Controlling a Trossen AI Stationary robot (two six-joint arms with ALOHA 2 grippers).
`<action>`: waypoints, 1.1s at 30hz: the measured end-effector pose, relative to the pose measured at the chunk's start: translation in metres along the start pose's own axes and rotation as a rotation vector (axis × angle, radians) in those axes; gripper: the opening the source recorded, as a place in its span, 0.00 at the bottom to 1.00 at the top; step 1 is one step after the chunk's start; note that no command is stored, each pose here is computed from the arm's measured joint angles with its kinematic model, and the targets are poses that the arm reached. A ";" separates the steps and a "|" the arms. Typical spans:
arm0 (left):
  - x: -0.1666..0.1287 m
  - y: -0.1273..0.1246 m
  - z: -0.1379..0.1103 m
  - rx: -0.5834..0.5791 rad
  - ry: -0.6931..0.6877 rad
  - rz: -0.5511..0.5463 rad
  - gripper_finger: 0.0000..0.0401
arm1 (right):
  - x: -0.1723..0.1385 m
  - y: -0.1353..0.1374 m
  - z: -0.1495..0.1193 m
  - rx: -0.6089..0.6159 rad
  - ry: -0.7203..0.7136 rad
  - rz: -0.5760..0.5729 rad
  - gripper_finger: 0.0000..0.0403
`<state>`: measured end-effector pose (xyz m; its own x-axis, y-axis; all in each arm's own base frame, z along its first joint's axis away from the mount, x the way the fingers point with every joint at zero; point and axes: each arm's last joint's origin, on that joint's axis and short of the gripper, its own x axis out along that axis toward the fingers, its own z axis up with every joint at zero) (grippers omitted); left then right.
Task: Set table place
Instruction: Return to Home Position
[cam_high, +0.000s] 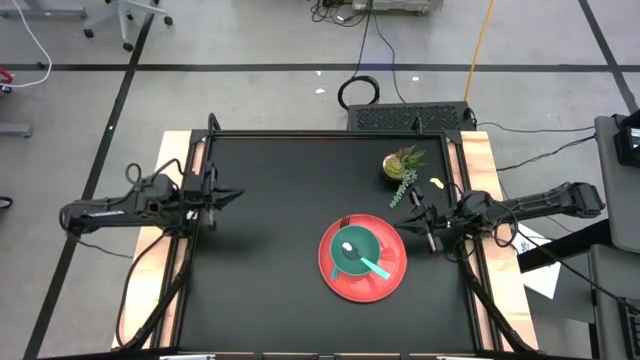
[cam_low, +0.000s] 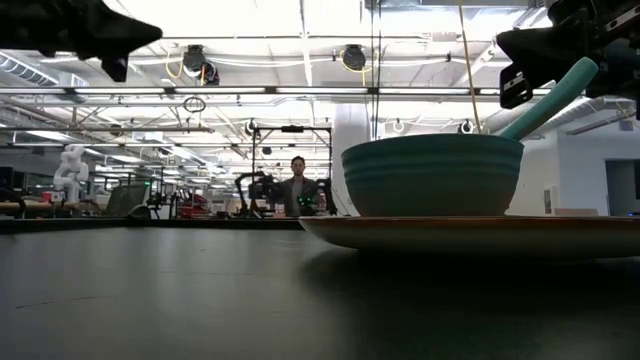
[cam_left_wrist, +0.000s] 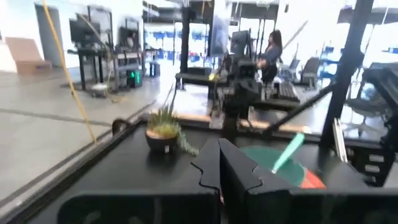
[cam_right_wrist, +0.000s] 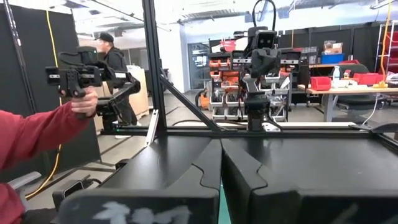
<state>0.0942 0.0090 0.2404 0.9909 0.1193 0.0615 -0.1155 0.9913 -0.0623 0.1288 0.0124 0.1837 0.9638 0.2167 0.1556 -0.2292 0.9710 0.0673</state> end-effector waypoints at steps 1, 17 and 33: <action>-0.002 0.000 -0.002 0.000 0.015 -0.004 0.00 | 0.000 0.000 0.000 -0.001 0.000 0.000 0.00; 0.004 -0.005 -0.041 0.133 0.080 -0.105 0.00 | -0.005 -0.009 0.010 -0.079 -0.091 -0.161 0.00; 0.004 -0.006 -0.050 0.169 0.122 -0.132 0.00 | -0.026 -0.002 0.017 -0.123 -0.127 -0.085 0.00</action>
<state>0.1021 0.0010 0.1911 0.9980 -0.0092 -0.0632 0.0159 0.9942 0.1060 0.1022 0.0033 0.1962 0.9521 0.1261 0.2785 -0.1214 0.9920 -0.0342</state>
